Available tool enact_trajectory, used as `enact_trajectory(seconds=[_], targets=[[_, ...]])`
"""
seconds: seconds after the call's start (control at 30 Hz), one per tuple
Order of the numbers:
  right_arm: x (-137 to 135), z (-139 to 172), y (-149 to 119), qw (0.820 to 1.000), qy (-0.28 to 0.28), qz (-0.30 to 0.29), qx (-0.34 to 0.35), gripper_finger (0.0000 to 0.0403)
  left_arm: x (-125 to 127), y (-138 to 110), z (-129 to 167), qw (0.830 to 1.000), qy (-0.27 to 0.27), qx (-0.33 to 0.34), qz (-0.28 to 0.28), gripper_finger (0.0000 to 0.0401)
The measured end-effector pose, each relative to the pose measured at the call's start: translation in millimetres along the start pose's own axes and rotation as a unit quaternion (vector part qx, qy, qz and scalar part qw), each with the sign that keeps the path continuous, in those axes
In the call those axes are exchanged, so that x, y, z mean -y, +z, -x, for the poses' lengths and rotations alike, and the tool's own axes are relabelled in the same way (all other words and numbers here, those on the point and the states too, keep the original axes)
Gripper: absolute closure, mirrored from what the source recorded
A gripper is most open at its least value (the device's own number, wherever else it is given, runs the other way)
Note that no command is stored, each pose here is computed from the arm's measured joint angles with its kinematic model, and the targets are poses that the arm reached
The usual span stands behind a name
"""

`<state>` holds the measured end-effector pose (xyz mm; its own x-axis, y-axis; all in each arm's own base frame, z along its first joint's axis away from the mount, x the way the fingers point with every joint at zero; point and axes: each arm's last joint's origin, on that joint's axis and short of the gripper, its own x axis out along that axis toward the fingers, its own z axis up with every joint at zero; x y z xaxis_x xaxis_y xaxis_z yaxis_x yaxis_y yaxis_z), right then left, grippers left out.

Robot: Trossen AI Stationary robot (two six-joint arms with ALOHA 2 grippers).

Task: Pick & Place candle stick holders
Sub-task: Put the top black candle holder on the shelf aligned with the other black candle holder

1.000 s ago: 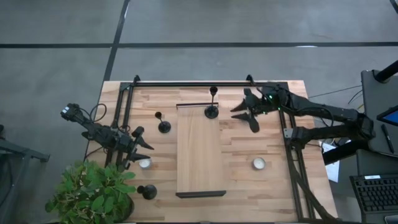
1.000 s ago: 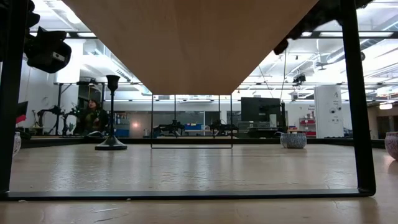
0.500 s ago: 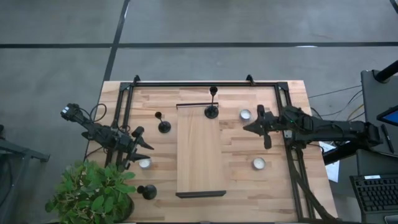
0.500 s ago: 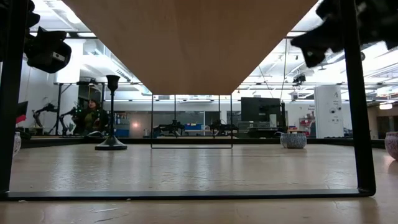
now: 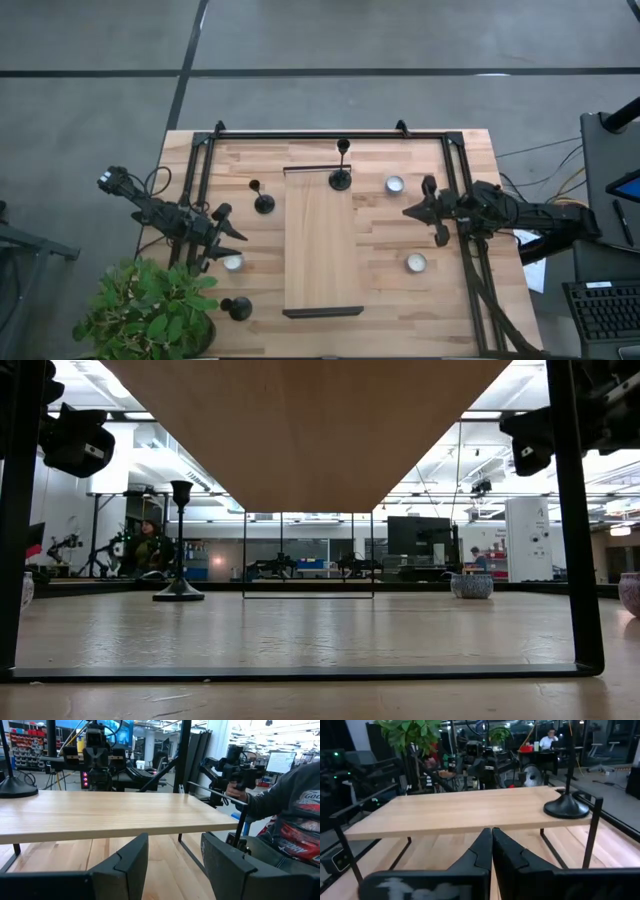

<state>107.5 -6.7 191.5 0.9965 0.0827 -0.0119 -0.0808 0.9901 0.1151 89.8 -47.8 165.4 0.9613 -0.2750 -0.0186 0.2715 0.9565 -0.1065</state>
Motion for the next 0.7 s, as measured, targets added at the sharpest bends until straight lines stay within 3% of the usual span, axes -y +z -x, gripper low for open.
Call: enact_trajectory(seconds=[0.43, 0.7], targets=[[2.1, 1.9, -22.0, 1.000, -0.001, -0.022, -0.011, 0.0394, 0.0, 0.0, 0.0, 1.000, 0.000, 0.000, 0.001, 0.0222], [2.8, 0.8, -28.1, 0.998, -0.003, -0.041, -0.044, 0.0394, 0.6, 3.2, 0.0, 0.997, -0.007, 0.015, 0.077, 0.0222]])
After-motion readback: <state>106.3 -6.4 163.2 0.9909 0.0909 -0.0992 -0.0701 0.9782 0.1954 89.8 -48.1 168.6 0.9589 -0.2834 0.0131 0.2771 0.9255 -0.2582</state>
